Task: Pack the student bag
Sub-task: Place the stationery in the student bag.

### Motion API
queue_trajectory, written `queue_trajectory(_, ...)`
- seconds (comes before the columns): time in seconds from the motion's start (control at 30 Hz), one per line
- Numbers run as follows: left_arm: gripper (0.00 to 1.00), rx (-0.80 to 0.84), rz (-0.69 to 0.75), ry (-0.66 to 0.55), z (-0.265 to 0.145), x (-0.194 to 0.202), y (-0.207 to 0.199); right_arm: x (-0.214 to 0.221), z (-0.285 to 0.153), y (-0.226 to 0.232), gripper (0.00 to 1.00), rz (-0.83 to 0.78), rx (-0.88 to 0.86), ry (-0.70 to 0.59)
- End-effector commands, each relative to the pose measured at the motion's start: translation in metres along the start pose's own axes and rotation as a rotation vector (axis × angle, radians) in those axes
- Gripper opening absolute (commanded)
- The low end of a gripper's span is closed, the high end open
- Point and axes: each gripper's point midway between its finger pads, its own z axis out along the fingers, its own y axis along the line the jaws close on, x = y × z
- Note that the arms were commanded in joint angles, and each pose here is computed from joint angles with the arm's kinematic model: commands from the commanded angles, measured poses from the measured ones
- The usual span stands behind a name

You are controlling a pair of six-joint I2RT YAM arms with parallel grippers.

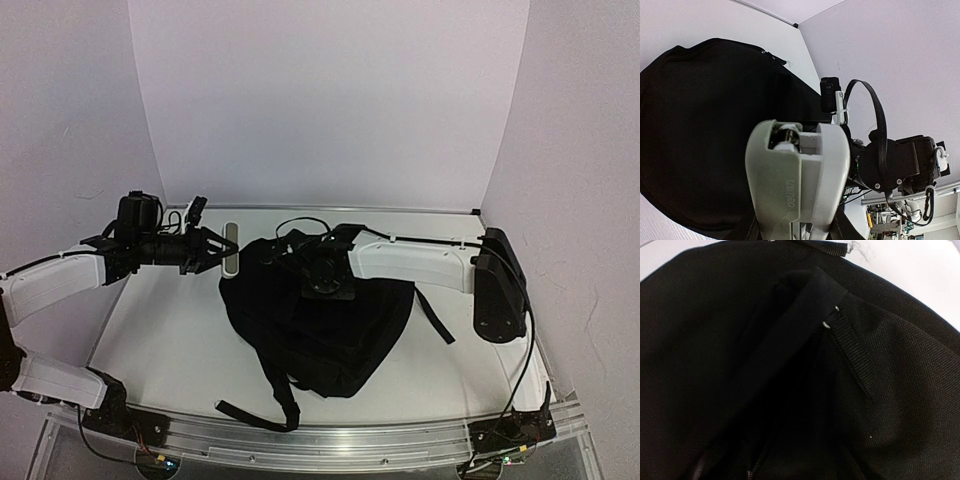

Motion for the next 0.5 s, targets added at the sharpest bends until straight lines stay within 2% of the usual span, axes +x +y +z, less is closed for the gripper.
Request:
queue_trajectory(0.0,0.00,0.008,0.065,-0.041,-0.010,-0.008,-0.011,-0.001,-0.005,-0.025,0.30,-0.019,0.109,-0.021)
queue_trajectory(0.17,0.00,-0.003,0.078,-0.019,-0.007,-0.008,-0.011,-0.011,-0.016,-0.016,0.02,0.032,0.044,-0.033)
queue_trajectory(0.33,0.00,0.015,0.077,0.021,0.007,-0.009,-0.019,-0.033,-0.048,-0.010,0.00,0.136,-0.102,-0.076)
queue_trajectory(0.47,0.00,0.054,0.122,0.082,0.035,0.000,-0.041,-0.045,-0.072,-0.012,0.00,0.211,-0.236,-0.117)
